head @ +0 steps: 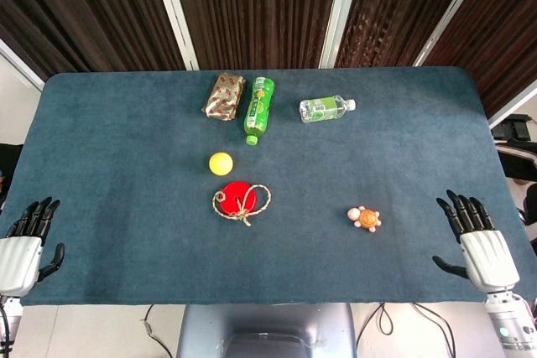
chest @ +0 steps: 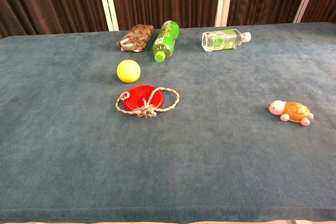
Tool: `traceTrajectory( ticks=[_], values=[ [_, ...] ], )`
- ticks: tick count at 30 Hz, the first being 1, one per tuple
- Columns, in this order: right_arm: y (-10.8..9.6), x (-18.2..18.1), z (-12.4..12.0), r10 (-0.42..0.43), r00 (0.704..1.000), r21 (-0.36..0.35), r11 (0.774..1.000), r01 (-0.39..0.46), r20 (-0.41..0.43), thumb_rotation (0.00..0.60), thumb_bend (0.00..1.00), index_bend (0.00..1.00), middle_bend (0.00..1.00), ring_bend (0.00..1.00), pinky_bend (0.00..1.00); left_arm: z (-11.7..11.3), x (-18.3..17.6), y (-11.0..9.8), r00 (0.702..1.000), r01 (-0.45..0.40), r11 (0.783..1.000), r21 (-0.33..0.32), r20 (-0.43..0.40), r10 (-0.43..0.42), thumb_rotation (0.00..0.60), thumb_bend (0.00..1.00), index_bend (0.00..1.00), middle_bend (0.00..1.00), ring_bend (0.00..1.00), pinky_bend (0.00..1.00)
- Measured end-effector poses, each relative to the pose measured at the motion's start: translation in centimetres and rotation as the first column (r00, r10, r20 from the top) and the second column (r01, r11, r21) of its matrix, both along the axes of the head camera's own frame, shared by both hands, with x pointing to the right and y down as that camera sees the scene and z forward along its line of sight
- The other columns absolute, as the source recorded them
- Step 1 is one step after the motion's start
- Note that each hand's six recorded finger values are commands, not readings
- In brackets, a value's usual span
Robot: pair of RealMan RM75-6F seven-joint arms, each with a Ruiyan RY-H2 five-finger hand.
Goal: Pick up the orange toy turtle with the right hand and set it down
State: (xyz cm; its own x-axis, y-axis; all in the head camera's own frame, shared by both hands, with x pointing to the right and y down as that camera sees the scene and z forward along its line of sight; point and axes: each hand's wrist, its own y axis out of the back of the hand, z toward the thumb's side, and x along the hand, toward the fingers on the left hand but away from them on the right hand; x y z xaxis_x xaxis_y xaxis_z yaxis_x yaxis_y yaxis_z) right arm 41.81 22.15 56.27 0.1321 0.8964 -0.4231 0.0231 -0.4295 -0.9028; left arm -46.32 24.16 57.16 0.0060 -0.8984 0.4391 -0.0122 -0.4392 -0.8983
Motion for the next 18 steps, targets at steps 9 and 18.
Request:
traceTrajectory(
  ticks=[9, 18],
  values=[
    [-0.2, -0.2, 0.1, 0.017, 1.000, 0.016, 1.000, -0.017, 0.013, 0.600, 0.08, 0.04, 0.00, 0.00, 0.16, 0.2, 0.2, -0.1, 1.000, 0.002, 1.000, -0.031, -0.014, -0.003, 0.600, 0.47, 0.05, 0.00, 0.04, 0.23],
    [-2.0, -1.7, 0.8, -0.043, 0.999, 0.109, 0.993, 0.042, 0.007, 0.600, 0.08, 0.32, 0.28, 0.56, 0.63, -0.3, 0.4, 0.3, 0.999, -0.011, 0.999, -0.035, -0.047, 0.009, 0.600, 0.46, 0.09, 0.01, 0.06, 0.23]
  ],
)
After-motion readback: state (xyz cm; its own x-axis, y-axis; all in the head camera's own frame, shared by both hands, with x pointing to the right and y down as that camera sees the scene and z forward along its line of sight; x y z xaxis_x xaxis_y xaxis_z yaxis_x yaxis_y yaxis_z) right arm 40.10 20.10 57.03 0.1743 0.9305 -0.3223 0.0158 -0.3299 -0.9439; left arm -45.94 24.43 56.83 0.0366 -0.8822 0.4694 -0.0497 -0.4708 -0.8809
